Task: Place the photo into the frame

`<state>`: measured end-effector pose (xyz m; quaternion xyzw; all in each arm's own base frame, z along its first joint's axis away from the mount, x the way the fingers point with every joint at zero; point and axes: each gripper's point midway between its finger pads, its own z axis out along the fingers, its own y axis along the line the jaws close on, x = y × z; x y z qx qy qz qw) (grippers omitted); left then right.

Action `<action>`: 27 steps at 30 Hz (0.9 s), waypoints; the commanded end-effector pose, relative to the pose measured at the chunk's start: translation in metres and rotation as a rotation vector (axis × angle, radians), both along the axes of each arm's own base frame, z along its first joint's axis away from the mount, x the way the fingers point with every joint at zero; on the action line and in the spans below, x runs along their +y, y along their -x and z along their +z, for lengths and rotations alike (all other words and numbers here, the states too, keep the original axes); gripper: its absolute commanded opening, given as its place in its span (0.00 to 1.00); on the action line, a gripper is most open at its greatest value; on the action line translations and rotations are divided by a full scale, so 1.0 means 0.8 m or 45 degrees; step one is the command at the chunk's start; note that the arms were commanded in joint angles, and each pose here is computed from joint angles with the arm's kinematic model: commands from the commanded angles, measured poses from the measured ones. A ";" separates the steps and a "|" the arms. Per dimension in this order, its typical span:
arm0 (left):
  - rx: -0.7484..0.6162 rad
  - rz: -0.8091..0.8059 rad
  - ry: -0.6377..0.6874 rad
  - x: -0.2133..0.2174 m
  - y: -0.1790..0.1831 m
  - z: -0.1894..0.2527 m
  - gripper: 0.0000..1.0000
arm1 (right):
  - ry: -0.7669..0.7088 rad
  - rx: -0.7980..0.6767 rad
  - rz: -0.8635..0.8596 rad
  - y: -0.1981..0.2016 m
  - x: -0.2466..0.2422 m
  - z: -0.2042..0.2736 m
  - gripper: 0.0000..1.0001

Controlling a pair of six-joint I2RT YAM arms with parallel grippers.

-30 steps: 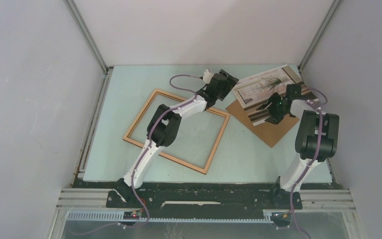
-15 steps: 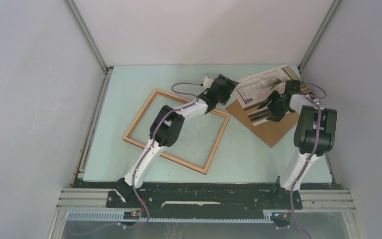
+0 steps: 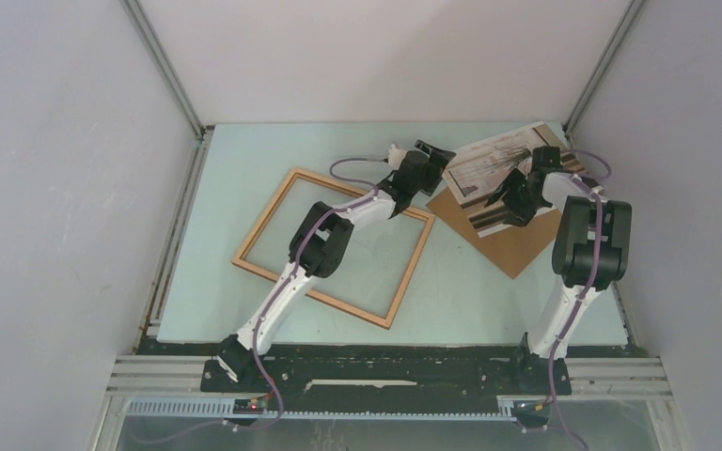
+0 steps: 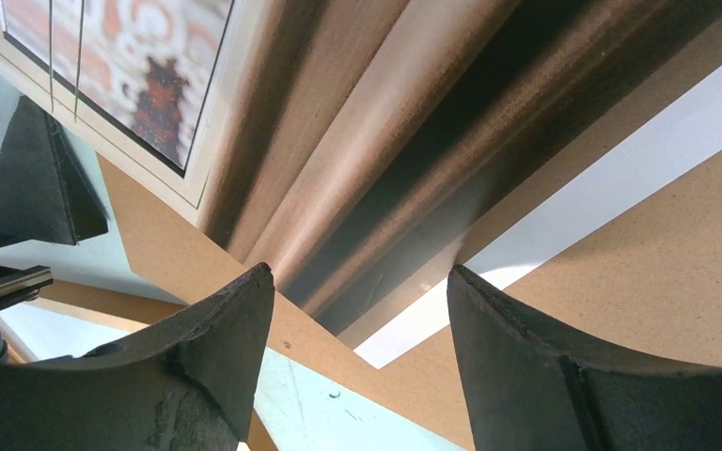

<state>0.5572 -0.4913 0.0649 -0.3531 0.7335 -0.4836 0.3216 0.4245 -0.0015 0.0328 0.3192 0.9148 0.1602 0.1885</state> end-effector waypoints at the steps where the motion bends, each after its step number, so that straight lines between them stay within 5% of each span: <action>1: -0.102 -0.035 0.066 -0.017 -0.007 0.019 1.00 | 0.122 0.014 0.004 0.000 -0.017 0.003 0.75; 13: -0.340 -0.095 0.225 -0.023 -0.013 0.088 0.94 | 0.101 0.050 0.041 -0.001 -0.002 -0.009 0.75; 27: -0.364 -0.088 0.239 -0.024 -0.012 0.083 0.56 | 0.189 -0.056 0.001 0.007 -0.007 0.030 0.75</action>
